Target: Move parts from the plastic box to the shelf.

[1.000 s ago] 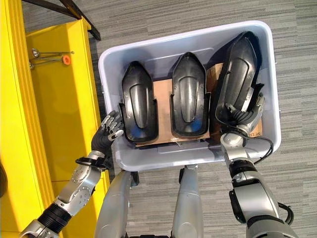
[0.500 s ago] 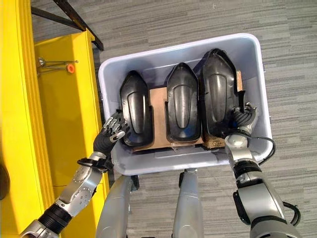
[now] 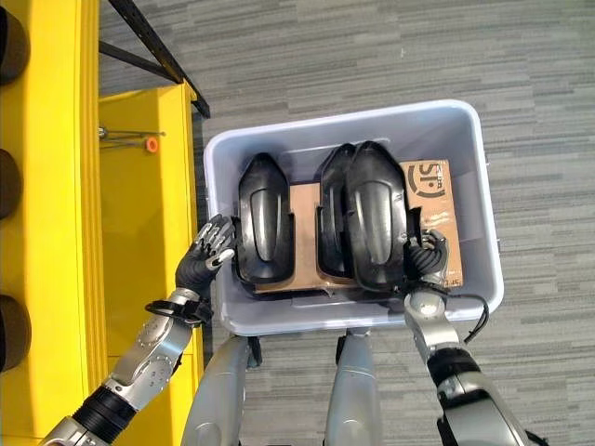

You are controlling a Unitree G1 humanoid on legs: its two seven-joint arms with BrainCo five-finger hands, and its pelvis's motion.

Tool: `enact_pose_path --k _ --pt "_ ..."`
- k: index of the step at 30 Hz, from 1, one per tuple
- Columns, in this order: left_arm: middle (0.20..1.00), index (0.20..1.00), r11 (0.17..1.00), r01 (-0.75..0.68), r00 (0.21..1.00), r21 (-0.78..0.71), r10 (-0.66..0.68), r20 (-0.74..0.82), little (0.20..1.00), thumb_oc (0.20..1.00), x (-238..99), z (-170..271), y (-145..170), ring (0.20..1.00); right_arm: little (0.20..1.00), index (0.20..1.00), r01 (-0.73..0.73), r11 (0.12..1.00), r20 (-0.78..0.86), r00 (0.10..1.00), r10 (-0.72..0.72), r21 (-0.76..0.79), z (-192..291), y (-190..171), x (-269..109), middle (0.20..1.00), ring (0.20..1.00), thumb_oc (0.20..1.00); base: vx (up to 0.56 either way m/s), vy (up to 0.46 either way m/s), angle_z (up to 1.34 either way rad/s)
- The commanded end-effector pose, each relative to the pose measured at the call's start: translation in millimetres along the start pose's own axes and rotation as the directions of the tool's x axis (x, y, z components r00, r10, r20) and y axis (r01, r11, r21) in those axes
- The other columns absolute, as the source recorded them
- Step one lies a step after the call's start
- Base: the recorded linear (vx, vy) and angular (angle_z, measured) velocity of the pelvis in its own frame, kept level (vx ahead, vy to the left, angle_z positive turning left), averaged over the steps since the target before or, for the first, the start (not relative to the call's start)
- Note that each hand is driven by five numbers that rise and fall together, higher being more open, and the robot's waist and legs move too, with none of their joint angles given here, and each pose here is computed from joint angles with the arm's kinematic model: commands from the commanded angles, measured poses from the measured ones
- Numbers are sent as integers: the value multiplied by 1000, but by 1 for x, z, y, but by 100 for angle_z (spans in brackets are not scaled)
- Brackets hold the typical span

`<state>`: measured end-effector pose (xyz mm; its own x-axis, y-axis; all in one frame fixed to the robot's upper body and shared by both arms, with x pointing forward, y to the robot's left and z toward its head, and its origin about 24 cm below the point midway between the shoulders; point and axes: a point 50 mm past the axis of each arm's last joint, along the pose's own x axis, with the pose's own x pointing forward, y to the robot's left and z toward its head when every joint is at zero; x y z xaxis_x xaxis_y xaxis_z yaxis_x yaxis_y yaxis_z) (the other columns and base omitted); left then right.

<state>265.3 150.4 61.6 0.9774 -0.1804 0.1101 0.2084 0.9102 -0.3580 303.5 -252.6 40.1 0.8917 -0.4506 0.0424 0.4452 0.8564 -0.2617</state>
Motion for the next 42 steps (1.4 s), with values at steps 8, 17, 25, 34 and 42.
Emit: enact_pose_path --k 8,17,25,34,42 --pt "1000 1000 998 -51 999 38 51 -1 1000 1000 -20 1 22 1000 200 200 -41 990 254 967 6 132 43 -10 -14 200 200 200 72 -44 8" --pt "1000 1000 985 -163 987 49 163 -2 1000 1000 -35 1 46 1000 200 200 -208 976 300 937 181 59 51 10 -24 200 200 200 68 -89 22" --pt "1000 1000 954 -298 953 10 298 -54 1000 1000 -50 -18 62 1000 200 200 -174 984 389 910 142 47 89 17 2 200 200 200 -152 -238 79" --pt "1000 1000 981 -194 980 15 194 -46 1000 1000 -21 -19 36 1000 200 200 -62 992 282 959 30 106 61 -10 -3 200 200 200 -61 88 113" --pt "1000 1000 978 -202 978 61 205 -43 1000 1000 -26 -15 43 1000 200 200 -16 993 216 976 -9 116 45 -12 -8 200 200 200 -34 223 64"
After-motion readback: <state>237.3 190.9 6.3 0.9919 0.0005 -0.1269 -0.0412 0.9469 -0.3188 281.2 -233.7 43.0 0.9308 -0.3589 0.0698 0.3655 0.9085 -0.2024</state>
